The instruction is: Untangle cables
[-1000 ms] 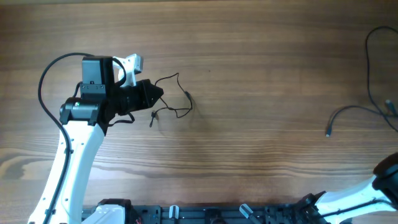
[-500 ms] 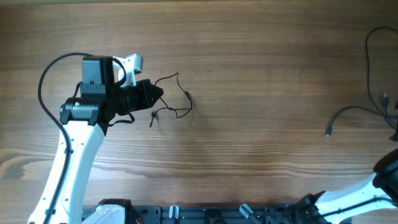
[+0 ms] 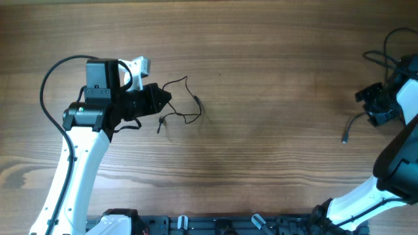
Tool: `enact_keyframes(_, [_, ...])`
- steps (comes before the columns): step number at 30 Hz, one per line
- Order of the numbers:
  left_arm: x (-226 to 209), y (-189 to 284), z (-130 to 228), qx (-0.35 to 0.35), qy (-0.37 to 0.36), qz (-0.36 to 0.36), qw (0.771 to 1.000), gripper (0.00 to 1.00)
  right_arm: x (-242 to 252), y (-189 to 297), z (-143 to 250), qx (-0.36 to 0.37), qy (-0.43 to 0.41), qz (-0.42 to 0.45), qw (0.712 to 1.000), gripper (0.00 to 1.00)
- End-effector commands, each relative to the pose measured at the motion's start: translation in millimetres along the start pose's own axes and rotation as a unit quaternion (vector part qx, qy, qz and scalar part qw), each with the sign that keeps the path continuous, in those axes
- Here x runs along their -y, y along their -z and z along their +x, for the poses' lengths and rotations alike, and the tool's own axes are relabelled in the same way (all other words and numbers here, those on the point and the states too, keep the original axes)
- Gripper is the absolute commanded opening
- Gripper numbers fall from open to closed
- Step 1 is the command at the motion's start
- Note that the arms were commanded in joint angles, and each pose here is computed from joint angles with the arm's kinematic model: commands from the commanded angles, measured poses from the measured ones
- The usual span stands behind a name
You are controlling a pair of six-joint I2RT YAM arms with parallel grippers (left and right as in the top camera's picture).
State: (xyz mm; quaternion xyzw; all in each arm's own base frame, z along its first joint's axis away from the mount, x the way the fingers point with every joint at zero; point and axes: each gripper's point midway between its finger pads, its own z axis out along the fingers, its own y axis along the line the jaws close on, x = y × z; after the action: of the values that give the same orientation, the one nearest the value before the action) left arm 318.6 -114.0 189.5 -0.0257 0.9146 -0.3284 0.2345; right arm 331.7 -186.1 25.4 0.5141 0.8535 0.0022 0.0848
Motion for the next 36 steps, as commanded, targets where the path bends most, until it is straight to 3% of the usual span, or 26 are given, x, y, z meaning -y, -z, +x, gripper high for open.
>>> enact_keyframes(1, [2.0, -0.1, -0.3, 0.001, -0.013, 0.002, 1.0, 0.04, 11.3, -11.2, 13.0, -0.013, 0.015, 0.025, 0.999, 0.63])
enact_keyframes(3, [2.0, 0.0, -0.3, 0.001, -0.013, 0.002, 1.0, 0.04, 14.1, -13.7, 17.3, -0.019, 0.015, 0.028, 0.999, 0.58])
enact_keyframes(11, [2.1, 0.0, -0.3, 0.001, -0.013, 0.002, 1.0, 0.04, 24.4, -29.4, 33.1, -0.029, 0.016, 0.035, 0.999, 0.58])
enact_keyframes(12, [2.1, 0.0, -0.3, 0.001, -0.013, 0.002, 1.0, 0.04, 26.2, -32.4, 36.0, -0.031, 0.016, 0.036, 0.999, 0.52])
enact_keyframes(13, [2.1, 0.0, -0.3, 0.001, -0.013, 0.002, 1.0, 0.04, 27.9, -35.5, 38.4, -0.031, 0.016, 0.036, 0.999, 0.38])
enact_keyframes(14, [2.1, 0.0, -0.3, 0.001, -0.013, 0.002, 1.0, 0.04, 27.8, -36.7, 38.2, -0.029, 0.016, 0.035, 0.999, 0.11])
enact_keyframes(15, [2.0, -0.1, -0.2, 0.001, -0.012, 0.002, 1.0, 0.04, 26.7, -36.9, 36.7, -0.026, 0.016, 0.033, 0.999, 0.04])
enact_keyframes(19, [2.1, 0.0, -0.4, 0.001, -0.011, 0.002, 1.0, 0.04, 16.8, -31.1, 23.2, -0.008, 0.041, 0.016, 0.999, 0.04])
enact_keyframes(24, [3.1, 0.0, -3.3, 0.007, -0.015, 0.004, 1.0, 0.04, 0.3, 49.0, -45.1, 0.091, 0.043, -0.021, 0.995, 0.04])
enact_keyframes(28, [2.7, -0.1, -2.4, 0.005, -0.014, 0.003, 1.0, 0.04, 36.9, 156.2, -132.5, 0.259, -0.034, -0.013, 0.965, 0.04])
enact_keyframes(31, [2.1, 0.0, -0.3, 0.001, -0.011, 0.002, 1.0, 0.04, 84.1, 181.3, -171.2, 0.33, -0.103, 0.011, 0.938, 0.04])
enact_keyframes(33, [1.4, 0.0, 1.7, -0.003, -0.009, 0.001, 1.0, 0.04, 130.1, 182.1, -183.9, 0.347, -0.209, 0.03, 0.914, 0.04])
enact_keyframes(34, [1.1, 0.0, 2.5, -0.005, -0.008, 0.0, 1.0, 0.04, 146.7, 179.8, -187.8, 0.347, -0.25, 0.024, 0.904, 0.08])
enact_keyframes(35, [1.0, 0.0, 2.8, -0.005, -0.007, 0.0, 1.0, 0.04, 158.3, 176.7, -189.6, 0.343, -0.274, 0.018, 0.898, 0.25])
enact_keyframes(36, [1.1, 0.0, 2.8, -0.005, -0.007, 0.0, 1.0, 0.04, 166.9, 171.3, -190.7, 0.334, -0.286, 0.011, 0.898, 0.64])
